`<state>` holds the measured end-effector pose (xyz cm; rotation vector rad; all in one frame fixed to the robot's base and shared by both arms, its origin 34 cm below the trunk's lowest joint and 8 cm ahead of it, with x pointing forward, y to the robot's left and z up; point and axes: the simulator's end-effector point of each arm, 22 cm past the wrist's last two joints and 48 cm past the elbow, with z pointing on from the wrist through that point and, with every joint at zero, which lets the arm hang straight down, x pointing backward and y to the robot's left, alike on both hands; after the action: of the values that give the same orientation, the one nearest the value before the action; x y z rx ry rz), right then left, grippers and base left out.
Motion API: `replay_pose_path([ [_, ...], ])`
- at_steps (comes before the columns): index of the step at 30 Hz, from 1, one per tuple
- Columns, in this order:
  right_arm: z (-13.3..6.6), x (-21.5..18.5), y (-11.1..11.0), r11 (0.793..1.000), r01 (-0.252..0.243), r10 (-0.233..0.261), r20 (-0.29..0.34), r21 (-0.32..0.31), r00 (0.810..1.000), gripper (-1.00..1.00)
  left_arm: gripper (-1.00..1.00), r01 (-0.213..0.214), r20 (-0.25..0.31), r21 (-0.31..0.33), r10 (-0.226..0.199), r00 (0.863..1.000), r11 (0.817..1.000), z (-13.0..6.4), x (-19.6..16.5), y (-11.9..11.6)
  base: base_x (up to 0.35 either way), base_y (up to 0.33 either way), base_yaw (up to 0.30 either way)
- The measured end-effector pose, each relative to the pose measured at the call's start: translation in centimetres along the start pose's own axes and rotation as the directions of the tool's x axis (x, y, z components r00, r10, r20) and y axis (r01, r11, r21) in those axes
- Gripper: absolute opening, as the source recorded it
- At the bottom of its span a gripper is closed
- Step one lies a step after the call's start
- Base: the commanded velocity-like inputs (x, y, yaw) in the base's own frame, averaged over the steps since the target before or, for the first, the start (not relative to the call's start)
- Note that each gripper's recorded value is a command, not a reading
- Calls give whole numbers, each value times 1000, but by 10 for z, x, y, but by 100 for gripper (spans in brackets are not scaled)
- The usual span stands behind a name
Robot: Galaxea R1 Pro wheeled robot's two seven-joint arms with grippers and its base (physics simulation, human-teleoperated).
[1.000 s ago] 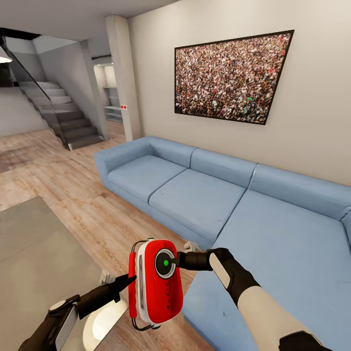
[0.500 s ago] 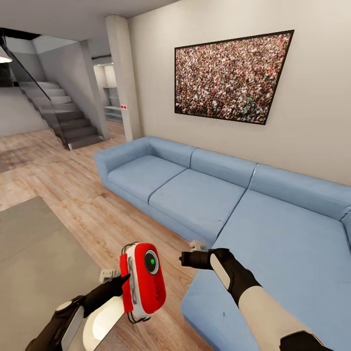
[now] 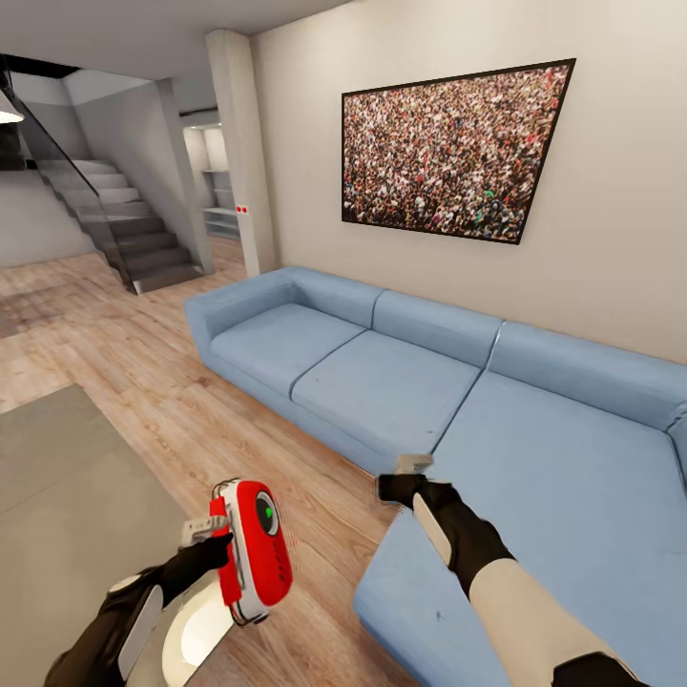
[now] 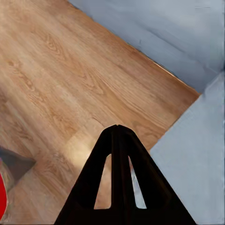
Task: Turn on the radio receiver that's on the table in the living room.
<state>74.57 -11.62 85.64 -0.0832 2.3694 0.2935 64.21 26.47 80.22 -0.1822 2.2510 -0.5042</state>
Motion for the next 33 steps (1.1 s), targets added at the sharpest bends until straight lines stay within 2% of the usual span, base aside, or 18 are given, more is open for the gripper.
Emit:
replay_pose_path([
  [3, -10, -28, -23, 994, -2, -5, 71, 108, 997, -100, -100, 2, 1, -23, -2, 1000, 1000, -1, -7, 1, 0, 0, 0],
  [4, -12, -32, -27, 992, -5, -5, 85, 124, 996, -100, -100, 3, 0, -27, -3, 1000, 1000, -1, -8, 2, 0, 0, 0],
  [7, -27, -34, -43, 988, -11, -10, 132, 156, 991, -100, -100, 6, -18, -60, -7, 1000, 998, -2, -8, 8, 0, 0, 0],
  [11, -47, -33, -42, 989, -19, -9, 184, 149, 983, -100, -100, 3, -13, -89, -4, 1000, 996, -5, -17, 13, 0, 0, 0],
  [18, -54, 5, -43, 989, -24, 3, 143, 148, 990, -100, -100, 4, 27, -138, 0, 1000, 990, -12, -35, 26, 0, 0, 0],
  [22, -54, 21, -44, 989, -26, 8, 123, 148, 992, -100, -100, 32, 74, -167, -20, 997, 985, -22, -52, 40, 0, 0, 0],
  [23, -54, 27, -44, 988, -26, 8, 116, 152, 993, -100, -100, 55, 87, -209, -38, 995, 976, -33, -56, 53, 0, 0, 0],
  [24, -54, 27, -46, 988, -24, 6, 116, 156, 993, -100, -100, 48, 73, -237, -31, 997, 970, -35, -52, 59, 0, 0, 0],
  [25, -55, 27, -49, 986, -22, 2, 116, 167, 993, -100, -100, 65, 66, -235, -51, 996, 970, -35, -49, 58, 0, 0, 0],
  [28, -63, 25, -80, 956, -29, -8, 123, 293, 992, -100, -100, 73, 49, -255, -63, 997, 964, -36, -44, 62, 0, 0, 0],
  [29, -71, 25, -98, 928, -40, -9, 128, 370, 992, -100, -100, 76, 46, -272, -66, 997, 959, -37, -43, 65, 0, 0, 0],
  [30, -75, 25, -107, 911, -48, -6, 130, 410, 992, -100, -100, 73, 40, -297, -64, 997, 952, -39, -41, 71, 0, 0, 0],
  [31, -79, 26, -115, 895, -55, -3, 129, 443, 992, -100, -100, 75, 37, -324, -67, 997, 943, -41, -40, 77, 0, 0, 0],
  [33, -82, 27, -120, 883, -59, -1, 127, 466, 992, -100, -100, 85, 32, -410, -79, 996, 908, -45, -33, 91, 0, 0, 0],
])
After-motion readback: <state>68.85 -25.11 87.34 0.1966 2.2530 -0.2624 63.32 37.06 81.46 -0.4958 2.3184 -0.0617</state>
